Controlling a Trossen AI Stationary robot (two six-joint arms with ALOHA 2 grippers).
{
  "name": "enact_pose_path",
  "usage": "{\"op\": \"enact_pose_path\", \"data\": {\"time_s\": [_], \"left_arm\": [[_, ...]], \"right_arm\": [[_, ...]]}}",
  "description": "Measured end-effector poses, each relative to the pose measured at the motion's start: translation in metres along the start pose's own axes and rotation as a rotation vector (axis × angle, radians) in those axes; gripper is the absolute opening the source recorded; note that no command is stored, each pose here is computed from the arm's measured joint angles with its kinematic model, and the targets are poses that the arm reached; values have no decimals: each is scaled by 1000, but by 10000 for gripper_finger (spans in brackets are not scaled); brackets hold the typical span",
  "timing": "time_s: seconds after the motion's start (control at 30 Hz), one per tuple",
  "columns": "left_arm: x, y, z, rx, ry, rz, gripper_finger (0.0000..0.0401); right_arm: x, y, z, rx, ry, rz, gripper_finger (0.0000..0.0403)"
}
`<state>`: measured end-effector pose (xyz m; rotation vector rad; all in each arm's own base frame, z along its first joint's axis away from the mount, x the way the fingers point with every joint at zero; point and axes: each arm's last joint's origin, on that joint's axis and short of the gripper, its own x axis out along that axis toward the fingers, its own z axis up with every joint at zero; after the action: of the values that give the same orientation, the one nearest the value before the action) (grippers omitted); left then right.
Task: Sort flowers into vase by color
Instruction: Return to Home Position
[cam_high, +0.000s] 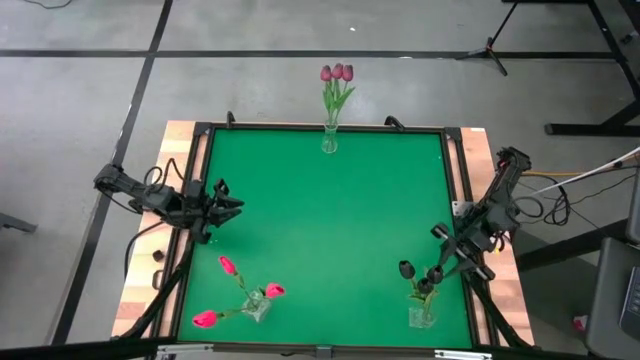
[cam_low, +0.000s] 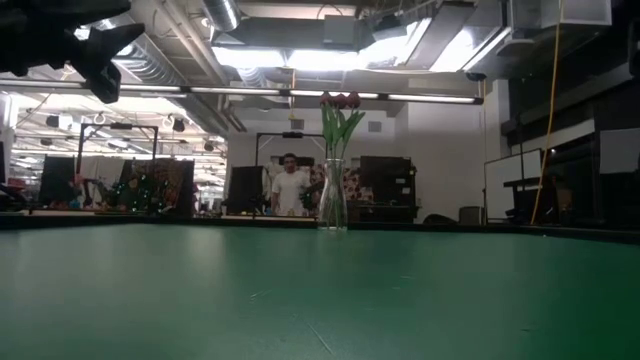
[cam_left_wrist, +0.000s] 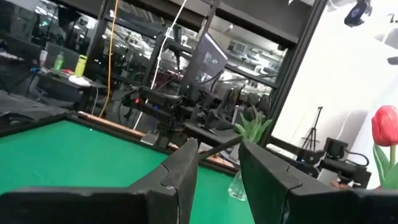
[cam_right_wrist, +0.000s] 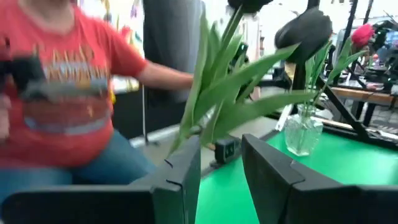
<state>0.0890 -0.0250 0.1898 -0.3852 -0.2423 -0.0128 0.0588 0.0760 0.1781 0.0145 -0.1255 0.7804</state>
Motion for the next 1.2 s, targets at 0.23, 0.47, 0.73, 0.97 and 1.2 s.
{"op": "enact_pose_path", "data": {"time_s": [0.23, 0.47, 0.73, 0.97, 1.2], "left_arm": [[0, 0, 0, -20, 4, 2, 116], [0, 0, 0, -20, 4, 3, 116], [0, 0, 0, -21, 4, 2, 116], [0, 0, 0, -21, 4, 3, 116], [0, 0, 0, -21, 4, 3, 116]], "right_arm": [[0, 1, -7, -77, 69, 23, 117], [0, 1, -8, -89, 71, 22, 117], [0, 1, -8, -89, 72, 17, 117], [1, 1, -8, -87, 73, 17, 117], [1, 1, -8, -87, 73, 17, 117]]}}
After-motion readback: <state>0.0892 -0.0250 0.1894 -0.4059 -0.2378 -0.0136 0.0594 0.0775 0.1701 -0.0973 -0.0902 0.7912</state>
